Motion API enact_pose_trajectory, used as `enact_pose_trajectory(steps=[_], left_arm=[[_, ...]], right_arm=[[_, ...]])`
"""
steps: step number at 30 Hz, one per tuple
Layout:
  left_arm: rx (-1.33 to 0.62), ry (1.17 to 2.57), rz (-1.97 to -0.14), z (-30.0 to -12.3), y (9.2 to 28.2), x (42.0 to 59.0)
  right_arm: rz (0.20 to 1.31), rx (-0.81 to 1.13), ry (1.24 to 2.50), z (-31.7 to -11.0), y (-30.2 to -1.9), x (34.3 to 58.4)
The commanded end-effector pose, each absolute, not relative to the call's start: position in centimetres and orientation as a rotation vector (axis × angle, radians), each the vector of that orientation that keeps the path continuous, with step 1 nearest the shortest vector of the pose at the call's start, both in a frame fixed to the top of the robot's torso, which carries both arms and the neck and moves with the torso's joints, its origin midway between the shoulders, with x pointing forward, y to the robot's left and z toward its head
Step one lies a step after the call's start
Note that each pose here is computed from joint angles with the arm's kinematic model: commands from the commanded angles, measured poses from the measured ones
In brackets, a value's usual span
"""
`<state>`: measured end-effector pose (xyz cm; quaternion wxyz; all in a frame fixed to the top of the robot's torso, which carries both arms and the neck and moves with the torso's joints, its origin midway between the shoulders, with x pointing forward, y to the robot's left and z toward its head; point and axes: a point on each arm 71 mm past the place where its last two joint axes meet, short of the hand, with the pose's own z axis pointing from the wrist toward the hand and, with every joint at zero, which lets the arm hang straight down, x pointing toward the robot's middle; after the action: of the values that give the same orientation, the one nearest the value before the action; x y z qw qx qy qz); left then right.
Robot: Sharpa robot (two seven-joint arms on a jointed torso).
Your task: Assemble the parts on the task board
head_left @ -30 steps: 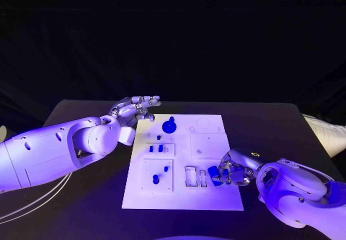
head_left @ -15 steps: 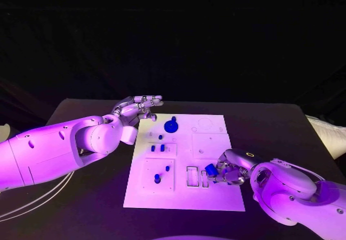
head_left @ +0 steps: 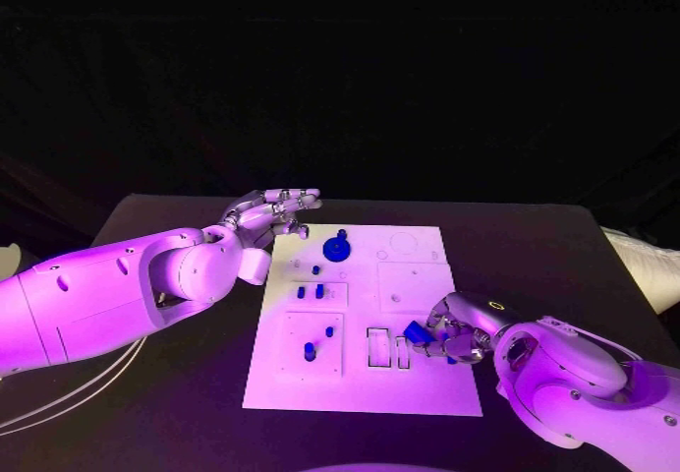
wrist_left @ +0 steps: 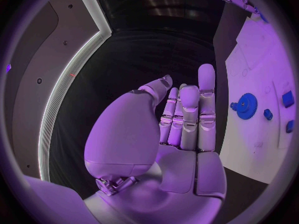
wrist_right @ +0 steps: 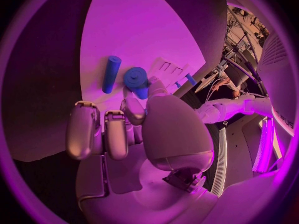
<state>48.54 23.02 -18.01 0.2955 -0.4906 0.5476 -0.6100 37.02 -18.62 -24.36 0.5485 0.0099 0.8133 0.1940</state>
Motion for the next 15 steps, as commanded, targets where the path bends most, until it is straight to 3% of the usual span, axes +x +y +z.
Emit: enact_pose_trajectory(steps=[1, 8, 15], left_arm=[[-1.291, 1.465, -1.648, -17.9, 22.7, 48.5], [-1.29, 1.469, -1.653, -17.9, 22.6, 48.5], [-1.29, 1.475, -1.657, -17.9, 22.4, 48.5]], right_arm=[[0.496, 0.139, 1.877, -24.0, -18.8, 37.0], [0.571, 0.237, 1.859, -23.5, -18.1, 36.5], [0.623, 0.255, 1.918, -23.7, -16.8, 36.2]])
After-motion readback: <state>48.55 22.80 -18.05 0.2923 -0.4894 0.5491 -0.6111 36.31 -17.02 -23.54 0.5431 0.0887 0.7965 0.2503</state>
